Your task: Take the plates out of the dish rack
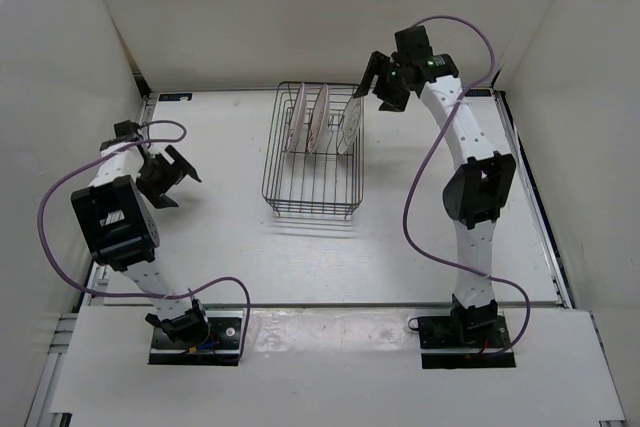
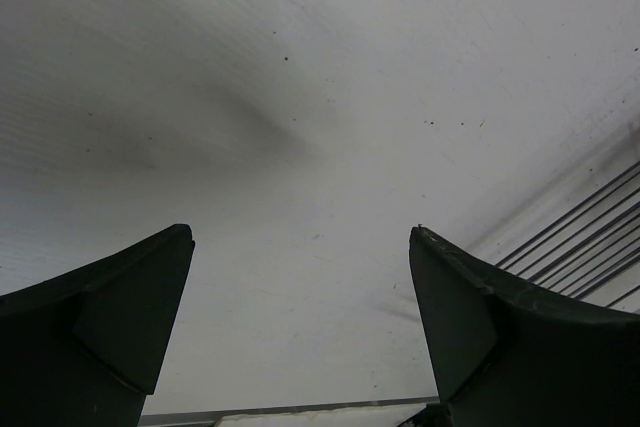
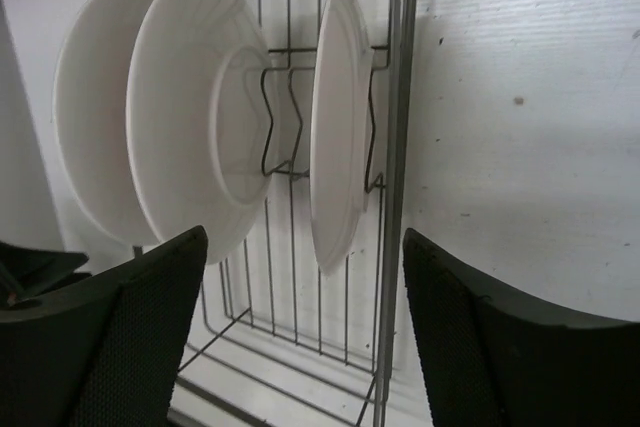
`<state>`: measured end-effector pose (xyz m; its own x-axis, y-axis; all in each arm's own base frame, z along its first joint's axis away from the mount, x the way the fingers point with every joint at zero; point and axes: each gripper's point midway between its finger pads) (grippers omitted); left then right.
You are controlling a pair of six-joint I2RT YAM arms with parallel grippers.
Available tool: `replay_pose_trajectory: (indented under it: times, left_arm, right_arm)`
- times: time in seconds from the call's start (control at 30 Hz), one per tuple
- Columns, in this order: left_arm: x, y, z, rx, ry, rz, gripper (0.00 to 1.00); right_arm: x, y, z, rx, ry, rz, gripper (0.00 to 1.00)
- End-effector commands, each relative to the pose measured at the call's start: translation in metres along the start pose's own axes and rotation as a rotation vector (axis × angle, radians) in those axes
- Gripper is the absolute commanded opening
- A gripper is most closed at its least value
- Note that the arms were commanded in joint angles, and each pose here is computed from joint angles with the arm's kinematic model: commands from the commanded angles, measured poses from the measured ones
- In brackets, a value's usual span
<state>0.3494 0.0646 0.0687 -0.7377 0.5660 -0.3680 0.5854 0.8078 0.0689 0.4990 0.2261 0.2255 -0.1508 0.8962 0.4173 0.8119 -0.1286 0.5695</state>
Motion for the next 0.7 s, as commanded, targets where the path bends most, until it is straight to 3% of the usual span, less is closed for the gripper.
replay_pose_trajectory:
  times: [0.0, 0.2, 0.47, 0.67]
  left_arm:
    - [-0.020, -0.007, -0.008, -0.010, -0.051, 0.044, 1.00]
    - [-0.031, -0.024, -0.001, 0.015, -0.057, 0.098, 1.00]
    - [-0.037, -0.036, 0.006, 0.038, -0.041, 0.103, 1.00]
    - [-0.033, -0.043, 0.005, 0.049, -0.034, 0.075, 1.00]
  right_arm:
    - [-0.002, 0.016, 0.014, -0.092, -0.072, -0.077, 0.80]
    - [-0.016, -0.008, 0.045, -0.051, -0.243, -0.182, 0.65]
    - [-0.007, -0.013, 0.069, -0.086, -0.312, -0.278, 0.58]
    - [0.001, -0.012, 0.074, -0.112, -0.324, -0.304, 0.36]
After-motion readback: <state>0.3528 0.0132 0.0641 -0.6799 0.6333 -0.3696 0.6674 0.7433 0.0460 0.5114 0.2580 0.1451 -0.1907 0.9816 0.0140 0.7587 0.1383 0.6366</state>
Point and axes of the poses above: each gripper's point midway between its finger pads, its own z axis out along the fingers, its own x axis along the line the jaws close on, y = z × x, and after that the axes turned 11 degrees about -z, right-handed
